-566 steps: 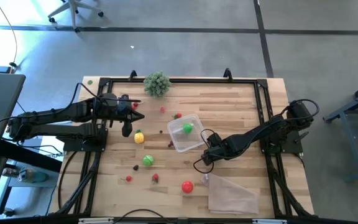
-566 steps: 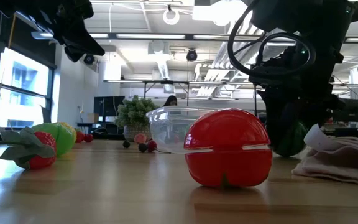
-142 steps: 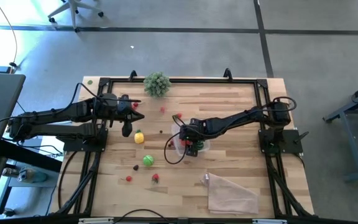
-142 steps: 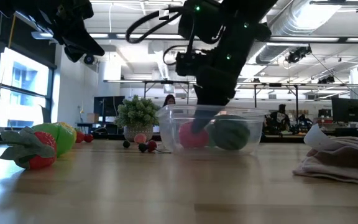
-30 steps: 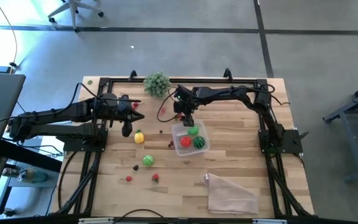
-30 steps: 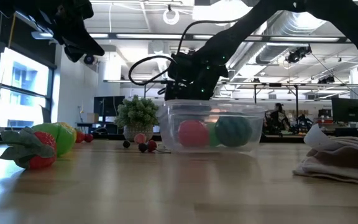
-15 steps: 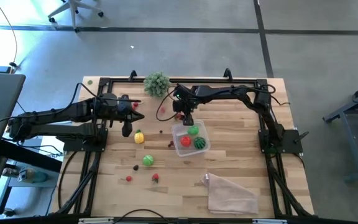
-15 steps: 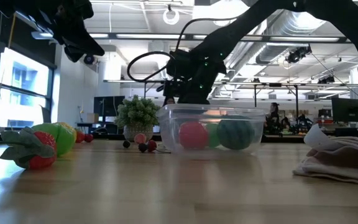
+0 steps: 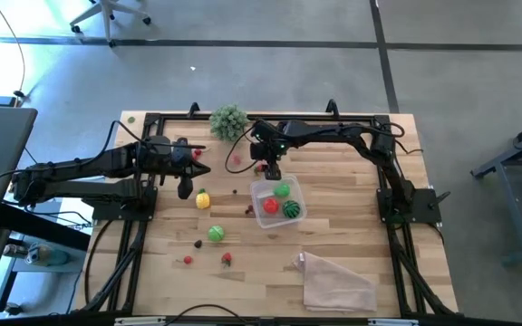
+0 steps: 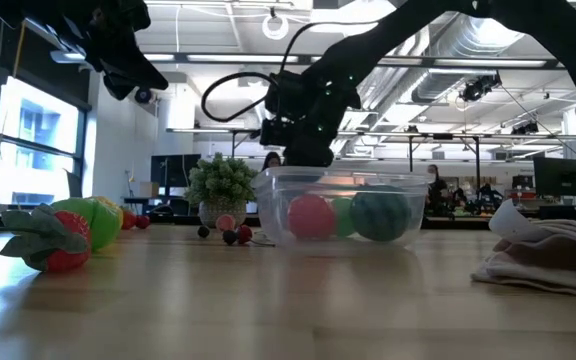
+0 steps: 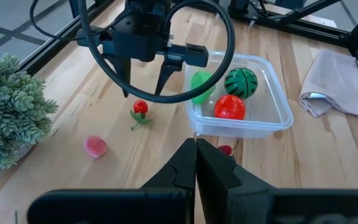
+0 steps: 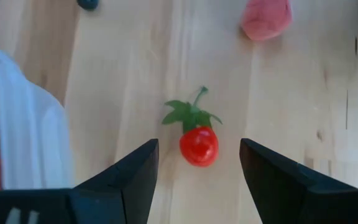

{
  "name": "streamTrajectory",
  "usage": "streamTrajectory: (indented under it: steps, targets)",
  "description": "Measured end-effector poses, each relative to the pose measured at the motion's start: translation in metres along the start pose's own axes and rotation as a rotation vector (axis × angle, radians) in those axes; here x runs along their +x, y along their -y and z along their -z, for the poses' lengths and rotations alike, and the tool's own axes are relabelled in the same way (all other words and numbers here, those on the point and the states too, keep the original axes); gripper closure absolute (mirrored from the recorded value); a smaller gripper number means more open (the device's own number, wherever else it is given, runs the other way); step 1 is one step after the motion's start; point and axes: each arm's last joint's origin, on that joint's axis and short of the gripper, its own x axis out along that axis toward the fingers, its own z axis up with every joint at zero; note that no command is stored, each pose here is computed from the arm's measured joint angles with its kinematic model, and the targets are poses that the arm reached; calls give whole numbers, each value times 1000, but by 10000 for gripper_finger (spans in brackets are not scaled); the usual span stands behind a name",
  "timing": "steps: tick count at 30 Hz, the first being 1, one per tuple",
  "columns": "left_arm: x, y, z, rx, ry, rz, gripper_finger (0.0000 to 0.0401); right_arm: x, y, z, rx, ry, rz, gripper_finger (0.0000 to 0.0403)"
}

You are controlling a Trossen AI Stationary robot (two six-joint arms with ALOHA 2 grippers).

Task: Pick and placing Produce into tupperware
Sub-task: Put the red cherry into the transparent bin

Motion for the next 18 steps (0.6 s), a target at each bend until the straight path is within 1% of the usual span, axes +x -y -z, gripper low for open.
streamTrajectory:
  steps: [10,14,18]
  targets:
    - [0,0,0,0,0,0,400,-1,4,3,10,11,-33,185]
    - [0,0,0,0,0,0,400,4,9,9,29,0,-65,185]
    - [0,0,0,0,0,0,400,5,12,10,35,2,-70,185]
